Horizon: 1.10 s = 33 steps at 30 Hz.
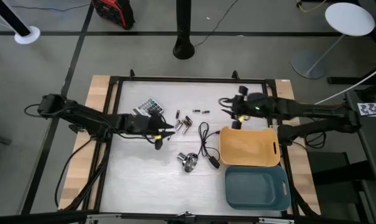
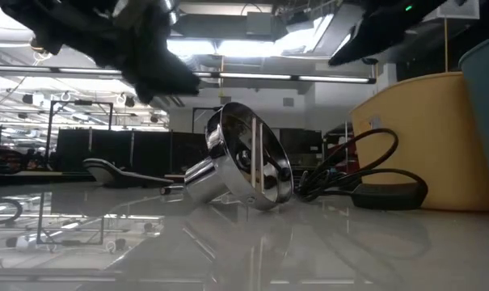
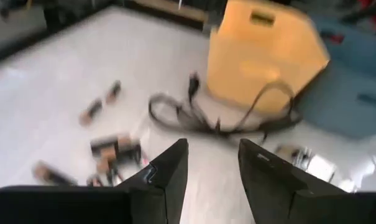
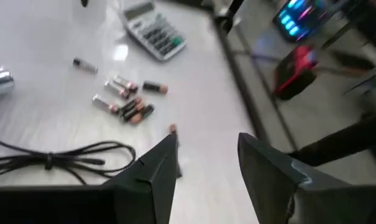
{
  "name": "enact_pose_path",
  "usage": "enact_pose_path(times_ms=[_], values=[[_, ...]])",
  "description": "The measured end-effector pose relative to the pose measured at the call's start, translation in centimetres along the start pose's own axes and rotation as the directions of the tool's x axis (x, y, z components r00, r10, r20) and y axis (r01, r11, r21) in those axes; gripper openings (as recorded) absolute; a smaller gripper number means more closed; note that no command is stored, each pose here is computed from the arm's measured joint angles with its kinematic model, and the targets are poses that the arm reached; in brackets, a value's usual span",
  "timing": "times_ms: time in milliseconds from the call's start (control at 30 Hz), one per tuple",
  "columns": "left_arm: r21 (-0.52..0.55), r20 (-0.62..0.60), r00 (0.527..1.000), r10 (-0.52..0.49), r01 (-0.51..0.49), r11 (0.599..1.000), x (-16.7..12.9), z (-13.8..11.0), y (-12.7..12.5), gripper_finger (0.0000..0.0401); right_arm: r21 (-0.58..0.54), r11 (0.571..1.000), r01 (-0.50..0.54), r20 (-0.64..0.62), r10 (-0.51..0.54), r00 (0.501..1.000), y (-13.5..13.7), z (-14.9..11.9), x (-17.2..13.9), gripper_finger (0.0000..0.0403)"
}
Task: Sort batteries
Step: Put the black battery into the yellow bin
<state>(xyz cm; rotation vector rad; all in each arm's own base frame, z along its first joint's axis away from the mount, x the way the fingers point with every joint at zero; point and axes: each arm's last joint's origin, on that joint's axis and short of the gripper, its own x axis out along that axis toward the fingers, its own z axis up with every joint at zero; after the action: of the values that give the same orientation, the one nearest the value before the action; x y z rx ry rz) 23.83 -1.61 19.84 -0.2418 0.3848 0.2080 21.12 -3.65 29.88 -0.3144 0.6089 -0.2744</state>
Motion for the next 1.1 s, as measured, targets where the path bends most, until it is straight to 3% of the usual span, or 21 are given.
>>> enact_pose_path(times_ms=[133, 400, 767, 1100], values=[[-0.048, -0.119, 0.993, 0.021, -0.027, 0.998, 0.5, -1.4, -0.3, 0.0134, 0.037, 0.997, -0.074, -0.080, 0.077, 0.994, -1.1, -0.4, 3.1, 0.0170], [-0.143, -0.278, 0.959, 0.064, -0.107, 0.984, 1.0, -3.6, -0.3, 0.0134, 0.097, 0.992, -0.079, -0.236, 0.100, 0.967, -2.9, -3.2, 8.6, 0.0169], [-0.165, -0.341, 0.936, 0.092, -0.156, 0.974, 1.9, -5.0, -0.2, 0.0134, 0.147, 0.977, -0.152, -0.306, 0.191, 0.933, -2.4, -6.3, 14.7, 0.0169], [-0.161, -0.347, 0.933, 0.095, -0.159, 0.974, 2.0, -5.1, -0.1, 0.0134, 0.141, 0.968, -0.207, -0.320, 0.242, 0.916, -1.4, -8.0, 17.6, 0.0169]])
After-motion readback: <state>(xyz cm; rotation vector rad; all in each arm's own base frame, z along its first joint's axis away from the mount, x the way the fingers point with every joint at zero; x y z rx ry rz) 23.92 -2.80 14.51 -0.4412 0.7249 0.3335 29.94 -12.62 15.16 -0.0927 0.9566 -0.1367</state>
